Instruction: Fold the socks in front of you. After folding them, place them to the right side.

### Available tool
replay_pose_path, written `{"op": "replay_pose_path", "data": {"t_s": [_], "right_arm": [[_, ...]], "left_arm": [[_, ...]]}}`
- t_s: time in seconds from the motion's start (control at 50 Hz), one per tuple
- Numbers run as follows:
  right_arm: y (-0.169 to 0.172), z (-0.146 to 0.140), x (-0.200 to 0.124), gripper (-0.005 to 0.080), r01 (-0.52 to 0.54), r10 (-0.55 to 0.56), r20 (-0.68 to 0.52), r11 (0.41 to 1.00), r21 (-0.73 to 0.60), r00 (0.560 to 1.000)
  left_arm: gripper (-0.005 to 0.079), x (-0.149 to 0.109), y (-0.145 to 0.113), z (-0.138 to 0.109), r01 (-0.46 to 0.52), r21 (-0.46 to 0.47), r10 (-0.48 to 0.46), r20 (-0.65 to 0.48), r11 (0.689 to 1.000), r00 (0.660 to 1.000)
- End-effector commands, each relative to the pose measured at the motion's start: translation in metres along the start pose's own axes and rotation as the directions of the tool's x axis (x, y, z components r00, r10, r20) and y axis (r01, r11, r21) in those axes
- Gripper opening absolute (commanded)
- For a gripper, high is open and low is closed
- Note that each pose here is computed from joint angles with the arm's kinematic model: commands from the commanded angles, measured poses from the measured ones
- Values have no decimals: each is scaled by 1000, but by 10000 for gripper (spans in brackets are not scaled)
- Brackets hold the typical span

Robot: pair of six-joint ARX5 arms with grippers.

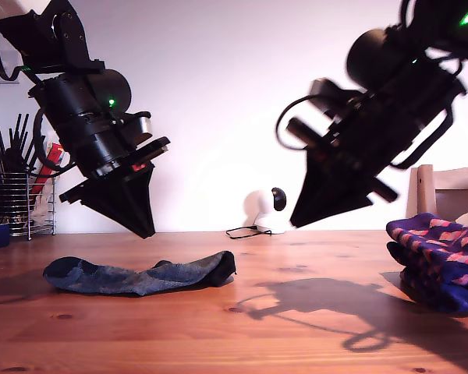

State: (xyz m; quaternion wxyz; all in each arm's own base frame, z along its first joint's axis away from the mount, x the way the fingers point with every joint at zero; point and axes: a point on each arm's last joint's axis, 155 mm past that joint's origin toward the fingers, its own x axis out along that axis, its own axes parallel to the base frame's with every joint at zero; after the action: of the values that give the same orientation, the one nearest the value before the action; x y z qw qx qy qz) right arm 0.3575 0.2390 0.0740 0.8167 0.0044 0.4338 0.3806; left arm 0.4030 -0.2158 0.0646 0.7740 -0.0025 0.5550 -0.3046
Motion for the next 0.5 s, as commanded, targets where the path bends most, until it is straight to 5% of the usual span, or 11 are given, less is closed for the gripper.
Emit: {"op": "replay_pose_path", "data": {"t_s": [0.0,0.48], "right_arm": [[3,10,0,-13,0,2,21,998,-63,1000],[5,14,0,-13,8,4,36,946,-325,999]], "left_arm": [[60,14,-4,-1,16,17,-15,-13,1000,1000],[59,67,-14,-18,59,38,-55,-84,998,995]]}}
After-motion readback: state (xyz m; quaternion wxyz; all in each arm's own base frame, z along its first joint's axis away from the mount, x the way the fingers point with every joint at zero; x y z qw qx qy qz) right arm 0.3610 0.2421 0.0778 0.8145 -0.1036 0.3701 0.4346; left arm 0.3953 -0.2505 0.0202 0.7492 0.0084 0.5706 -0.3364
